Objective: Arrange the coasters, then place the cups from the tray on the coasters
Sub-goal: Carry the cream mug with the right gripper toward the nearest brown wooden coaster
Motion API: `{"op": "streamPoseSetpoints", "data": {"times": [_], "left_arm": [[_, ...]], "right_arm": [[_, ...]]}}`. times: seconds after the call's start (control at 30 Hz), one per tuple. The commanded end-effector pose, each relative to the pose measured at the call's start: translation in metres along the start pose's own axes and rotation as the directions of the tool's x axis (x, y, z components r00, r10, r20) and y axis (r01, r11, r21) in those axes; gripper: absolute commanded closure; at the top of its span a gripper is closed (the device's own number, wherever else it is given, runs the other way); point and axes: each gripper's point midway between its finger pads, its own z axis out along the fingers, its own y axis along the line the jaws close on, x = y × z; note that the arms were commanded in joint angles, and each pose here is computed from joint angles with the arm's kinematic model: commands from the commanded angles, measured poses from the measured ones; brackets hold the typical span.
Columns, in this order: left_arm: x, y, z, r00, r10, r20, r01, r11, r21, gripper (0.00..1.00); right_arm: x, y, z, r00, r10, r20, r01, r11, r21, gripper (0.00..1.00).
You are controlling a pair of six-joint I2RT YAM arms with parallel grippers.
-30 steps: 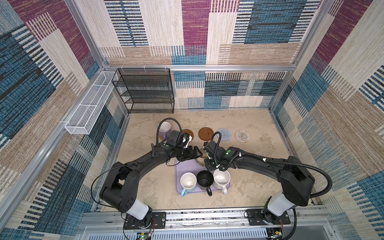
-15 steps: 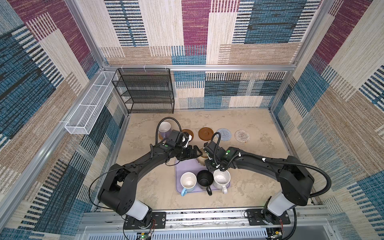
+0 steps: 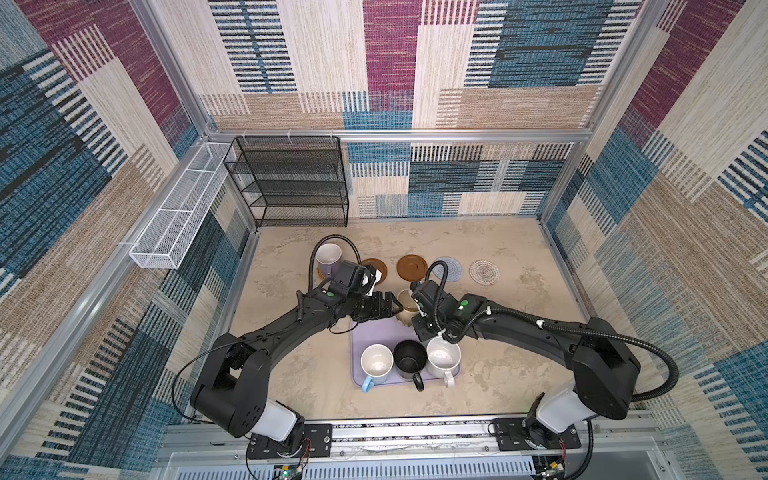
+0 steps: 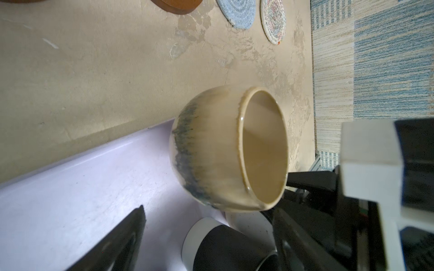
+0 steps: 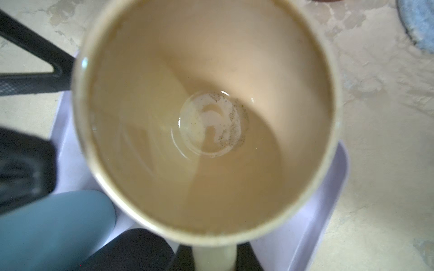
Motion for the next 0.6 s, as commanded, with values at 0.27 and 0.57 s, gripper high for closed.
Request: {"op": "streamPoseSetpoints", "data": {"times": [0.27, 0.57], "left_arm": [[-0.043, -0.031, -0.051, 0.971, 0.014, 0.239, -0.022, 0.999, 0.029, 0.07], [-0.072, -0.003, -0.096, 0.928, -0.078, 0.363, 0.081, 0.997, 0.008, 0.0]], "right_arm": [[-0.053, 0.009, -0.025, 0.979, 0.02, 0.201, -0.015, 1.0, -0.022, 1.0], [-0.109, 0.014, -0.026, 0.966, 0.049, 0.253, -0.059, 0.998, 0.033, 1.0]]}}
